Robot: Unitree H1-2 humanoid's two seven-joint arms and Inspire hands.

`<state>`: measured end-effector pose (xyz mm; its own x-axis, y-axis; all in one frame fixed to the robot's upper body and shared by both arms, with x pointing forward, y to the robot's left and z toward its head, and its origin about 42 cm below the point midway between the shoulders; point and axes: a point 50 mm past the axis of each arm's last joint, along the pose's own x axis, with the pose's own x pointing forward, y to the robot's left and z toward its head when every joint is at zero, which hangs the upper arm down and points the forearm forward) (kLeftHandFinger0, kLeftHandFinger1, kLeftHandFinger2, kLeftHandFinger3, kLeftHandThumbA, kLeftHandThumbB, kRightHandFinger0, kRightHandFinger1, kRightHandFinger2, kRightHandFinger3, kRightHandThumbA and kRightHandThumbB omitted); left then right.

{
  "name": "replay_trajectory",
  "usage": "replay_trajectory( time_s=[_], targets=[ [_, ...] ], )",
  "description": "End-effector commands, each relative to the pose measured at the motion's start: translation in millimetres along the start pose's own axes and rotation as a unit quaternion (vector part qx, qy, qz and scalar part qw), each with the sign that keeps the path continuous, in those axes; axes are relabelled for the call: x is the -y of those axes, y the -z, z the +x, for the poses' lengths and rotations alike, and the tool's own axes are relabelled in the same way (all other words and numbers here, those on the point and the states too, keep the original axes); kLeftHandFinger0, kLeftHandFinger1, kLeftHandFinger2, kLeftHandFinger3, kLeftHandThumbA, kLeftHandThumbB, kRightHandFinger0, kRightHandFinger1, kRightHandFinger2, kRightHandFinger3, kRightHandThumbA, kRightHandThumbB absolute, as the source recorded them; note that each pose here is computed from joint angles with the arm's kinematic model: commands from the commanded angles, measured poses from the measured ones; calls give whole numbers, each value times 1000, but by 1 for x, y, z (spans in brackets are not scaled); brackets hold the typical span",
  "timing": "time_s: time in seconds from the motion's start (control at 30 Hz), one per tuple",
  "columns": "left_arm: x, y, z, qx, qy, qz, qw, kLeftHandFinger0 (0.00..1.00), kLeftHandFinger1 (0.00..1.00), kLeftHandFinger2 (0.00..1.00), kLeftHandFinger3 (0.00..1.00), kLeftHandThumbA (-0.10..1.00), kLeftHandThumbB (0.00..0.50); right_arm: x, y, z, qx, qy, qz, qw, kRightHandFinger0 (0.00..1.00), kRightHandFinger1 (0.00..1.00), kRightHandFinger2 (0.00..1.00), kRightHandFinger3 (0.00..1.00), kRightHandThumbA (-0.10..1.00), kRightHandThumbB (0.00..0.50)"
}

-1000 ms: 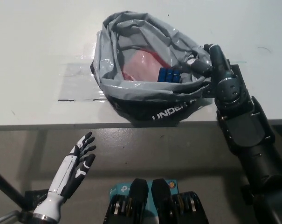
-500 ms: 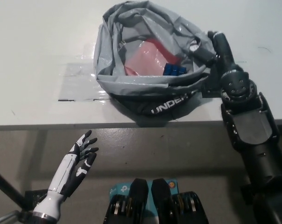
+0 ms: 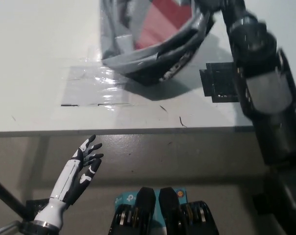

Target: Use the right hand to pick up a rubix's cube and place it into a plastic bag and lift the bag

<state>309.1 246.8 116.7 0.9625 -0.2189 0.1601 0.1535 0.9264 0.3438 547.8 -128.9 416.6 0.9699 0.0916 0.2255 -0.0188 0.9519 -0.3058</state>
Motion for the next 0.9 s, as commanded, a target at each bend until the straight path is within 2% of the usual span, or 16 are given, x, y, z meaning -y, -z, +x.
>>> replay_trajectory(
  time_s=[0.0,0.03,0.07,0.13,0.17,0.23,0.27,0.33,0.4,0.53,0.67,0.73,0.77,0.8,0.83,0.87],
  targets=[
    [-7,-9,4,26,-9,17,999,802,798,886,1000,900,74,24,-105,24,79,-11,17,997,0,412,795,833,-100,141],
    [-7,-10,5,27,-7,15,999,805,799,887,1000,900,75,30,-124,31,81,-9,28,996,0,347,794,874,-100,164],
    [-6,-10,5,28,-6,14,999,805,799,887,1000,900,75,31,-129,33,81,-9,31,996,0,347,794,874,-100,164],
    [-6,-10,5,29,-6,12,999,815,802,891,1000,893,75,35,-139,36,84,-8,35,996,0,289,769,817,-100,171],
    [-6,-11,5,29,-6,9,1000,819,806,897,1000,875,70,40,-154,38,92,-4,35,995,0,269,738,1000,-100,164],
    [-6,-11,5,29,-5,9,1000,820,807,900,1000,864,63,44,-165,39,96,0,34,995,0,226,669,1000,-100,158],
    [-7,-11,6,30,-5,10,999,821,806,901,1000,860,61,46,-172,40,100,1,39,994,0,199,616,678,-100,183],
    [-7,-11,6,32,-5,12,999,825,804,896,1000,858,71,52,-186,42,107,3,51,993,0,217,636,585,-100,192],
    [-6,-11,6,30,-5,11,999,829,803,893,1000,857,72,57,-199,43,113,7,57,992,0,247,693,563,-100,202],
    [-5,-9,5,27,-4,8,1000,831,799,890,1000,850,72,59,-205,42,121,10,49,991,0,230,707,578,-100,199],
    [-5,-9,4,26,-4,7,1000,831,797,884,1000,845,76,56,-201,41,120,4,65,991,0,277,738,603,-100,200],
    [-5,-9,3,27,-2,9,1000,828,796,883,1000,841,63,54,-198,41,116,5,68,991,0,294,710,478,-100,205],
    [-5,-9,3,29,-2,10,1000,826,794,881,1000,833,51,51,-194,41,106,10,70,992,0,303,753,847,-100,202],
    [-5,-9,3,29,-2,10,1000,826,793,881,1000,830,49,51,-193,40,104,11,71,992,0,274,695,961,-100,205],
    [-5,-9,3,27,-2,9,1000,821,789,880,1000,811,50,48,-188,41,97,5,79,992,0,237,647,770,-100,184],
    [-5,-9,3,27,-2,9,1000,821,789,880,1000,811,50,47,-186,41,95,3,81,992,0,237,647,770,-100,184]
  ],
)
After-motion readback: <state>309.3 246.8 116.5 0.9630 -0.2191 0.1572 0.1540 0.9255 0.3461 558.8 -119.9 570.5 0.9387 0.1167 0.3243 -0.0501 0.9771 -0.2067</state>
